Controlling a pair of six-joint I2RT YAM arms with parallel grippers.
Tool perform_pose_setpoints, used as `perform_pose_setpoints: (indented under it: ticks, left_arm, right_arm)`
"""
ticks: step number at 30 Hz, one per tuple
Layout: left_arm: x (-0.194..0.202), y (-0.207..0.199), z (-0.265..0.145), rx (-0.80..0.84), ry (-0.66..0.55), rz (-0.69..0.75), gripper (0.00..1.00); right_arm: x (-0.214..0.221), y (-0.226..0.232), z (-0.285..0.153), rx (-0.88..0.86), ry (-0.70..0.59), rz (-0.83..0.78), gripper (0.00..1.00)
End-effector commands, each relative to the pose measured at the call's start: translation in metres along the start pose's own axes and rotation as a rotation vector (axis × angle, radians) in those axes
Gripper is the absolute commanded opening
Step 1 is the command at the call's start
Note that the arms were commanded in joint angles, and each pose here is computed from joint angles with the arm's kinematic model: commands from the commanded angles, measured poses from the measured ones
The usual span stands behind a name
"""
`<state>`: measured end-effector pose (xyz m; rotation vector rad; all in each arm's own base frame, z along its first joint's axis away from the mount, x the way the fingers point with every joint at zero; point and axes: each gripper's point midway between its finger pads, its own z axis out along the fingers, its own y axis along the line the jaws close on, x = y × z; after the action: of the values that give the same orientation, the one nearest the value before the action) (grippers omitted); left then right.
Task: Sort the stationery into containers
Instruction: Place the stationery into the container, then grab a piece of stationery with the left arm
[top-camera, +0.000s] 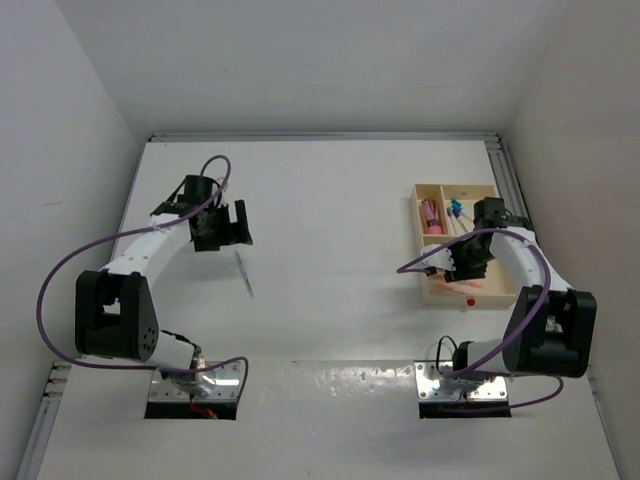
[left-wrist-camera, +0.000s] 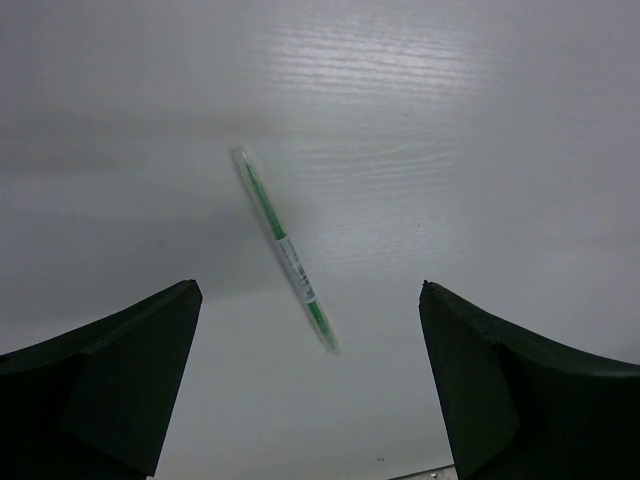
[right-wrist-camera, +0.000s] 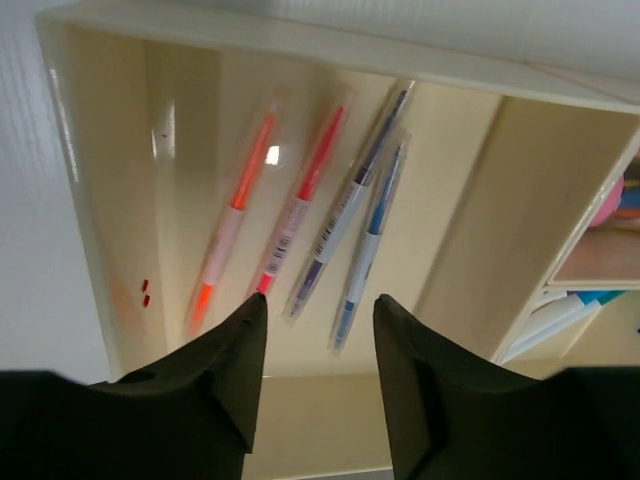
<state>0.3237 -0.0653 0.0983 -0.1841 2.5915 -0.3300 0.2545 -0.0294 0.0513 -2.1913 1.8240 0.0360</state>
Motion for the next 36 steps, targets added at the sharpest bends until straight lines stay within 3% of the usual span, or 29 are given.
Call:
perform_pose_setpoints:
  ticks: [1, 4, 5, 7, 18, 22, 29, 32, 33, 36]
  left_arm:
    - [0.001, 0.008, 0.01, -0.032, -0.002, -0.04, 0.97]
    - [0.005, 0.005, 0.022, -0.017, 0.032, -0.049, 0.76]
    - [0.007, 0.004, 0.025, -0.013, 0.043, -0.047, 0.64]
    - [0.011, 0.003, 0.037, -0.021, 0.08, -0.048, 0.55]
    - [0.039, 0.004, 0.066, -0.109, 0.177, -0.005, 0.51]
    - [0.048, 0.016, 0.078, -0.18, 0.223, 0.018, 0.4]
    - [0.056, 0.029, 0.089, -0.237, 0.268, 0.041, 0.25]
    - [0.055, 0.023, 0.089, -0.207, 0.272, 0.057, 0.1]
    - [0.044, 0.013, 0.085, -0.163, 0.243, 0.056, 0.0]
    - [0.003, -0.025, 0.061, 0.022, 0.132, 0.037, 0.0]
  right_arm:
    - [0.002, -0.02, -0.011, 0.064, 0.032, -0.023, 0.48]
    - [-0.016, -0.031, -0.025, 0.092, -0.036, 0.062, 0.52]
    - [-0.023, -0.034, -0.029, 0.1, -0.058, 0.107, 0.52]
    - [-0.036, -0.044, -0.041, 0.133, -0.101, 0.13, 0.53]
    - [-0.048, -0.042, -0.051, 0.158, -0.123, 0.182, 0.53]
    - [-0.052, -0.054, -0.065, 0.184, -0.189, 0.282, 0.53]
    - [-0.074, -0.1, -0.118, 0.268, -0.422, 0.494, 0.53]
    - [-0.091, -0.116, -0.142, 0.288, -0.539, 0.577, 0.54]
    - [-0.099, -0.118, -0.148, 0.282, -0.583, 0.629, 0.54]
    - [-0.129, -0.128, -0.166, 0.266, -0.716, 0.683, 0.56]
